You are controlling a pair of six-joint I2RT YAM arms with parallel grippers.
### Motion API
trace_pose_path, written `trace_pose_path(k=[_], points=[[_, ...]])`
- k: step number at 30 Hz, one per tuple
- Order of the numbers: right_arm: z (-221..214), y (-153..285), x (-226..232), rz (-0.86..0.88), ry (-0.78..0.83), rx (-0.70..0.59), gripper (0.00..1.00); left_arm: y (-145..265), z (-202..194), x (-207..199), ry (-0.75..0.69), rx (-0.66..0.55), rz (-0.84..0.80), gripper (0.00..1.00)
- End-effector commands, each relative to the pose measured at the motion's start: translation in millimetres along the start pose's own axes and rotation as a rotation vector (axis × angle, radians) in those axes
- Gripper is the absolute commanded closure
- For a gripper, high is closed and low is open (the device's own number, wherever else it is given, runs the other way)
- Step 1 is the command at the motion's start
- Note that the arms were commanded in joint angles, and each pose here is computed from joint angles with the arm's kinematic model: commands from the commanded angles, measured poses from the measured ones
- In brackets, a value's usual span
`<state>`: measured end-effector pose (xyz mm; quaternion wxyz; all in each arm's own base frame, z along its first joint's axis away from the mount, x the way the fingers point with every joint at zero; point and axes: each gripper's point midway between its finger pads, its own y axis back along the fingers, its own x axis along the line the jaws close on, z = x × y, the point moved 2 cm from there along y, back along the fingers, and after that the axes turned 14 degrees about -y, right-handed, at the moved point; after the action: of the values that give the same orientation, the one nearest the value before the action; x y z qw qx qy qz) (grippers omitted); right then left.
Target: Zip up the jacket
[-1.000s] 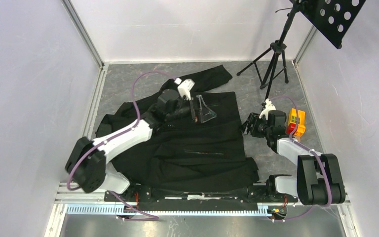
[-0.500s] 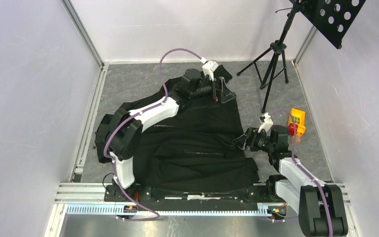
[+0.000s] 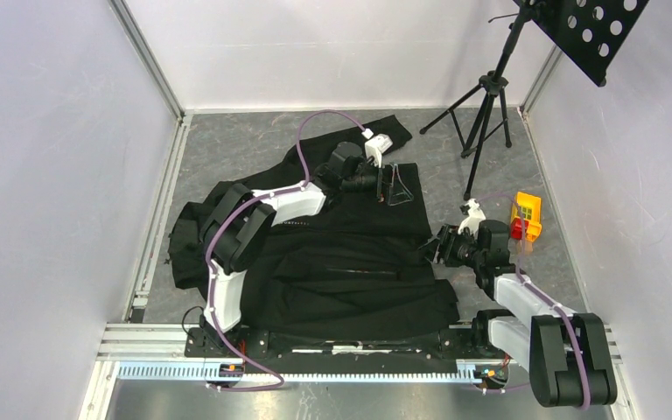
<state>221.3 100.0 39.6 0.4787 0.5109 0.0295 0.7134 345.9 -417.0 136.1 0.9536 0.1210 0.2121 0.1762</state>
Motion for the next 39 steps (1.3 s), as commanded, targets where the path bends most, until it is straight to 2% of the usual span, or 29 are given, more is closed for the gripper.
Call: trace_pose_path(k=[1,3,6,14,17,21,27,32,35,37,38,39], points=[[30.9,3.0,-12.5,-0.13,-0.007,-0.137,0.39,-8.3,9.6,1.1,-0.094,-0.055,-0.018,0.15],[42.3,3.9,-14.8,-0.151,-0.025,-0.2,0.39,-10.1,9.7,0.2,-0.098,-0.056,-0.024,0.16],[53.3,0.2,-4.5,-0.088,-0.06,-0.246,0.37,-10.3,9.7,-0.6,-0.108,-0.056,-0.02,0.17],[64.2,-17.9,12.1,0.012,-0.111,-0.197,0.36,-9.5,9.1,1.8,-0.12,-0.057,0.001,0.2],[63.7,-23.1,24.9,0.094,-0.156,-0.167,0.43,-9.7,9.5,2.5,-0.118,-0.059,0.006,0.2],[75.1,-25.8,27.3,0.093,-0.155,-0.192,0.57,-8.7,14.4,1.9,-0.125,-0.066,0.011,0.21],[88.8,-31.4,41.0,0.162,-0.171,-0.206,0.99,-3.1,30.0,1.7,-0.159,-0.049,0.043,0.19],[118.6,-34.4,62.0,0.23,-0.136,-0.256,1.0,-4.9,66.2,-5.9,-0.231,-0.051,0.019,0.12],[132.6,-35.6,74.7,0.269,-0.125,-0.264,1.0,-13.6,76.8,-9.5,-0.29,-0.009,-0.042,0.13],[133.5,-37.0,72.6,0.242,-0.083,-0.243,1.0,-19.7,67.9,-10.1,-0.304,0.048,-0.093,0.16],[129.3,-38.1,64.7,0.191,-0.069,-0.222,0.97,-21.0,62.4,-9.0,-0.303,0.07,-0.102,0.18],[125.2,-38.7,57.6,0.151,-0.035,-0.204,0.84,-21.2,55.7,-7.3,-0.298,0.081,-0.101,0.18]])
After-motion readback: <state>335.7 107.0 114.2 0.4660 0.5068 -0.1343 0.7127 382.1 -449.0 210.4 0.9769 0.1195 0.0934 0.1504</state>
